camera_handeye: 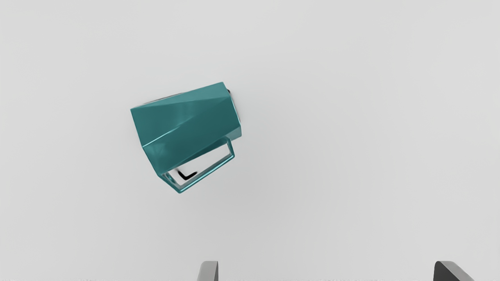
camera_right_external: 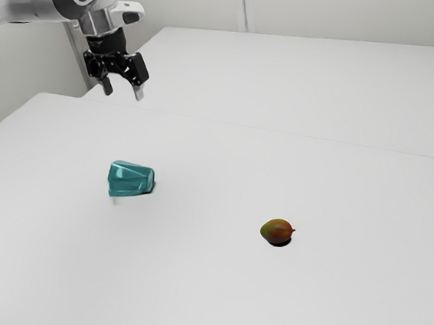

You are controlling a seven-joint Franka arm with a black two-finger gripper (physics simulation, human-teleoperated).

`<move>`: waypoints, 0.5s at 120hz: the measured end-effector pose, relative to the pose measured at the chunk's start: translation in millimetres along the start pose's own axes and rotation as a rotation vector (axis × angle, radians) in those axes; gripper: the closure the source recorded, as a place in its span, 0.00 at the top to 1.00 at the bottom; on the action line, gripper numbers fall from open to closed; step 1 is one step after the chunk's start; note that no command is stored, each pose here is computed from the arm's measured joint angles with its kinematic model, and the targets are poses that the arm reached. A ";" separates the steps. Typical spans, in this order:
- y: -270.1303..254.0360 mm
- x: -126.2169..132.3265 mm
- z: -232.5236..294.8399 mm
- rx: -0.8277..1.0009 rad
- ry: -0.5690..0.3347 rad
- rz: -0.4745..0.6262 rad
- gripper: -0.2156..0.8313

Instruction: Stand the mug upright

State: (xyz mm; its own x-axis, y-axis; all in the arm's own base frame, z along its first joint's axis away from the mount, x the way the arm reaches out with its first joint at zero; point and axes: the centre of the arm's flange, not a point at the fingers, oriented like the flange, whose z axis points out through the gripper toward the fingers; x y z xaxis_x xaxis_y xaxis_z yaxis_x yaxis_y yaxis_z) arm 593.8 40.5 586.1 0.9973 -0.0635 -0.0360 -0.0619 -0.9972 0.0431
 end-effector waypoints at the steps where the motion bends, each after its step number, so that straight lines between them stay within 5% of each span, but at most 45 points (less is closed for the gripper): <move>1: 0.0 0.0 0.0 0.000 0.000 0.000 0.79; 47: 0.3 0.6 3.0 -0.012 -0.012 -0.009 0.79; 60: -44.0 -3.1 5.5 -0.081 0.000 -0.082 0.79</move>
State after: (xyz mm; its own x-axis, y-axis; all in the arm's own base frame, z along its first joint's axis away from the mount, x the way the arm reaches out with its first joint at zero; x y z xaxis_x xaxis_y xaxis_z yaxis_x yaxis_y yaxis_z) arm 593.3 84.3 578.9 0.9989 0.0185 -0.0429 0.0236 -0.9924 0.1209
